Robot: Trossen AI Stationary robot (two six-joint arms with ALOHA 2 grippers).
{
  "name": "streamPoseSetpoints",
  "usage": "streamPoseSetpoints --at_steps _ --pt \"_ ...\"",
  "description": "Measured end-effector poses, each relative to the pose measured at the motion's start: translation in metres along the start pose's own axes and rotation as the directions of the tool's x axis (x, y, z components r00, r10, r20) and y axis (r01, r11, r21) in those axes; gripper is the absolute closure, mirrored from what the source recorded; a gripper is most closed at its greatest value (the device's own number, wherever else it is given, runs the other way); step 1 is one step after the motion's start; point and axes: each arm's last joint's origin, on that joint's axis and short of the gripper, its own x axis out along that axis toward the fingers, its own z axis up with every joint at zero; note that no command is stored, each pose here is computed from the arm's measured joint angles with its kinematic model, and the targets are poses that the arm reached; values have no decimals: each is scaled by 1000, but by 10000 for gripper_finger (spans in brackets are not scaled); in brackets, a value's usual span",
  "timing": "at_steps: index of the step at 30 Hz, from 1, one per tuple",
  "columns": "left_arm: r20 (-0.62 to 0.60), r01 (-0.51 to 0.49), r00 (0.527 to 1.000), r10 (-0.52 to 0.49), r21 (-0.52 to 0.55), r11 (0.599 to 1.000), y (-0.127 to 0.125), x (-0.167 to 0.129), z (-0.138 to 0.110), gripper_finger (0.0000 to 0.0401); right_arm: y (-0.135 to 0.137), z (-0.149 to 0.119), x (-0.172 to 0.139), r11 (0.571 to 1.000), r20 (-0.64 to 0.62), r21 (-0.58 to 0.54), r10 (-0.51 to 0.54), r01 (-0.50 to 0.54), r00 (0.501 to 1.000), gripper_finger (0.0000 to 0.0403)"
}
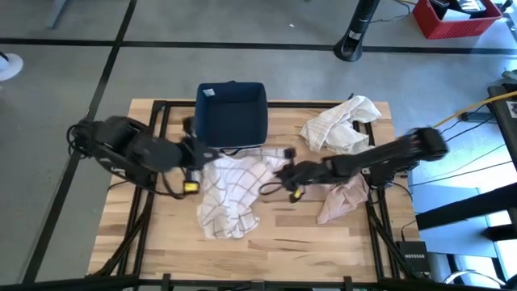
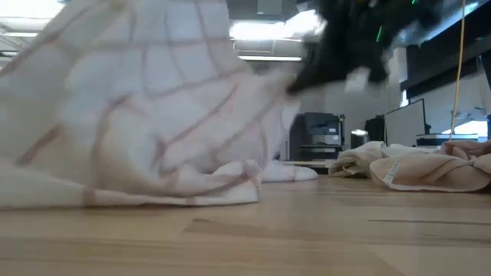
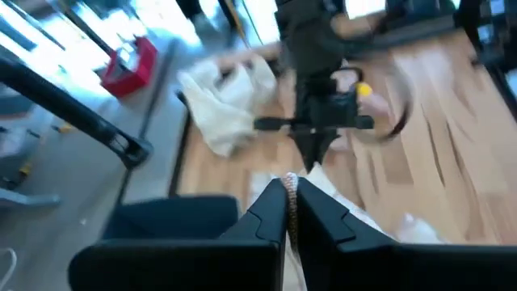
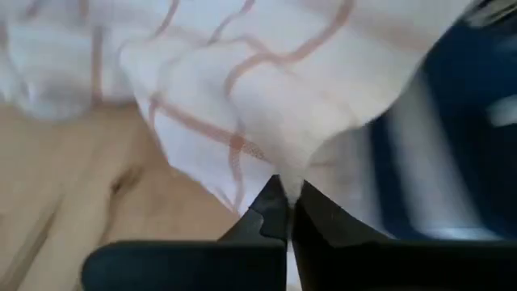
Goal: Fold towel
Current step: Fold the left white patterned towel
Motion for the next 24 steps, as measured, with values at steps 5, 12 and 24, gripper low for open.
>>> streamPoseSetpoints --at_steps 5,12,24 --pt "128 -69 990 67 9 998 19 -27 15 391 -50 46 -90 979 66 50 -198 195 978 396" --pt "256 -390 892 373 14 921 55 -60 33 391 -126 96 -191 868 206 187 -493 460 845 396" --pt "190 -502 844 502 -47 863 80 -72 23 391 -158 112 -238 825 228 245 -560 509 797 399"
